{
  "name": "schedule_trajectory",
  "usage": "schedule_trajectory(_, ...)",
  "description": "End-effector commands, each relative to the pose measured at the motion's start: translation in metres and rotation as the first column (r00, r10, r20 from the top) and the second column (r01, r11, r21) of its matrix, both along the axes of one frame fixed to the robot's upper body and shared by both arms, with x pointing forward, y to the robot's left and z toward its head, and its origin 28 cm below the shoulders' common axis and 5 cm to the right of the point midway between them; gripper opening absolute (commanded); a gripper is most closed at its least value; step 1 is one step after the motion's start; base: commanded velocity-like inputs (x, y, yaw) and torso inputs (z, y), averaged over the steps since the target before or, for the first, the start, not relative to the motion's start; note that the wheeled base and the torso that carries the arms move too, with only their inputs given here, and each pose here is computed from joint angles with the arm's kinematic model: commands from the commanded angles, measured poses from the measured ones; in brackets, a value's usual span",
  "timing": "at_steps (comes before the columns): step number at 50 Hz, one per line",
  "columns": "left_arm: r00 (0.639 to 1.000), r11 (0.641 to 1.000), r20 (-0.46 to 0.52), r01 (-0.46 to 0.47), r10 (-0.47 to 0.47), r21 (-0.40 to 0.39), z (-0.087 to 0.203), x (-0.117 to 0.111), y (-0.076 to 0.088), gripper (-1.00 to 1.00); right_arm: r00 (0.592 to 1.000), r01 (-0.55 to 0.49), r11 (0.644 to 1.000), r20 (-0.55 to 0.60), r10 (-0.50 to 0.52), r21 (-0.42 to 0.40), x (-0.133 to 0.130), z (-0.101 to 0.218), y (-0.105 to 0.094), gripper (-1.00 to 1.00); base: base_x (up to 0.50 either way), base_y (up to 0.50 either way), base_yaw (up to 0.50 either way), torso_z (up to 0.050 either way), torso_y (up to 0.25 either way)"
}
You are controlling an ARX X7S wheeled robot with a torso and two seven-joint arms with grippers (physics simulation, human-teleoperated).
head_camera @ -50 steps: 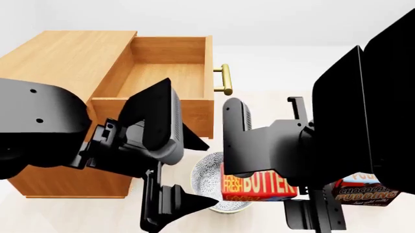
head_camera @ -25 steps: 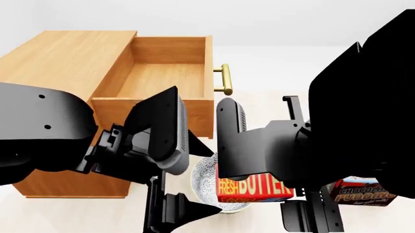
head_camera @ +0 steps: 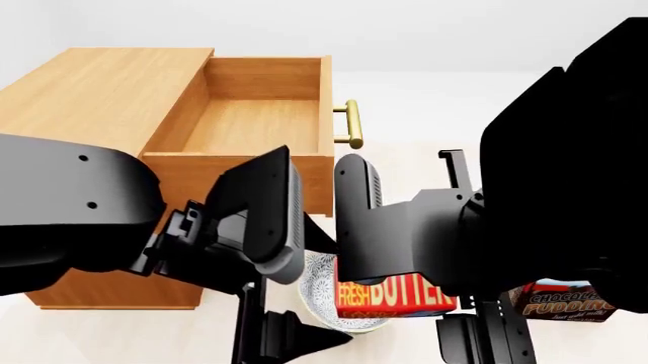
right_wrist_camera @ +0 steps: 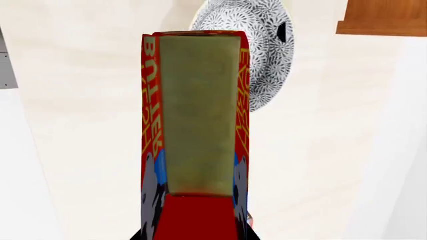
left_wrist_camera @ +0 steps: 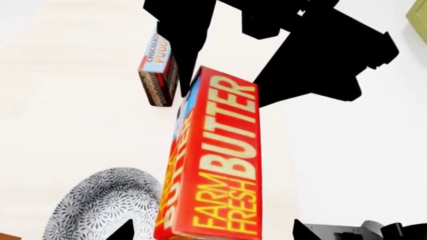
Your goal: Put the butter at the back in the top drawer of the cabinet and close it.
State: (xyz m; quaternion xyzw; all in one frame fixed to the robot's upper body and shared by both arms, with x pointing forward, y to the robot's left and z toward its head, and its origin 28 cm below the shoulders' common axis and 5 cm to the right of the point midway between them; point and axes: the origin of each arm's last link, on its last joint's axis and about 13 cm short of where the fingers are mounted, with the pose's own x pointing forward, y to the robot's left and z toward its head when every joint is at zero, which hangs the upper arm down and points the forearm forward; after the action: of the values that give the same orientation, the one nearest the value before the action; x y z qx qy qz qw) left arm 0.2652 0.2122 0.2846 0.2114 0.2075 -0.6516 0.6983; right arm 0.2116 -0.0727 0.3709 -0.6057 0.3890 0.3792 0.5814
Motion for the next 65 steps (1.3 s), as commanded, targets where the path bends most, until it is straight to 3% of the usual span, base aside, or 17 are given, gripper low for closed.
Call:
schedule_trajectory(1,1.0,1.0,-0.005,0.013,-0.013,0.001,-0.003,0.0009,-0.0031,1.0,0.998,-0.007,1.0,0.059,0.007,0.011,-0.0005,0.0058,0.0006,-1.0,0.0,0.0,0.0,0.0,0.0)
schedule_trajectory(27,1.0,1.0,0.02,0.011,-0.011,-0.022,-0.0037,0.0021,-0.0063,1.0,0.998,-0.011,1.0,0.058,0.01,0.01,-0.0007,0.005,0.0007,-1.0,0.0,0.0,0.0,0.001,0.0)
schedule_trajectory(28,1.0,1.0,0.021,0.009,-0.008,-0.025,-0.0038,0.0022,-0.0065,-1.0,0.998,-0.011,1.0,0.058,0.01,0.01,-0.0006,0.0048,0.0007,-1.0,0.0,0.0,0.0,0.0,0.01)
schedule_trajectory(58,0.995,0.997,0.095,0.016,-0.009,-0.071,-0.0047,-0.003,-0.0077,-1.0,0.998,-0.011,1.0,0.061,0.009,0.021,0.0008,0.0044,0.001,-1.0,0.0,0.0,0.0,0.0,0.0)
schedule_trajectory(59,0.995,0.997,0.096,0.017,-0.011,-0.069,-0.0049,-0.0033,-0.0073,-1.0,0.998,-0.01,1.0,0.062,0.009,0.02,0.0008,0.0043,0.0008,1.0,0.0,0.0,0.0,0.0,0.0)
schedule_trajectory(65,0.995,0.998,0.097,0.011,-0.005,-0.065,-0.0056,-0.0018,-0.0048,-1.0,0.998,-0.01,1.0,0.064,0.009,0.018,0.0011,0.0045,-0.001,1.0,0.0,0.0,0.0,0.0,0.0)
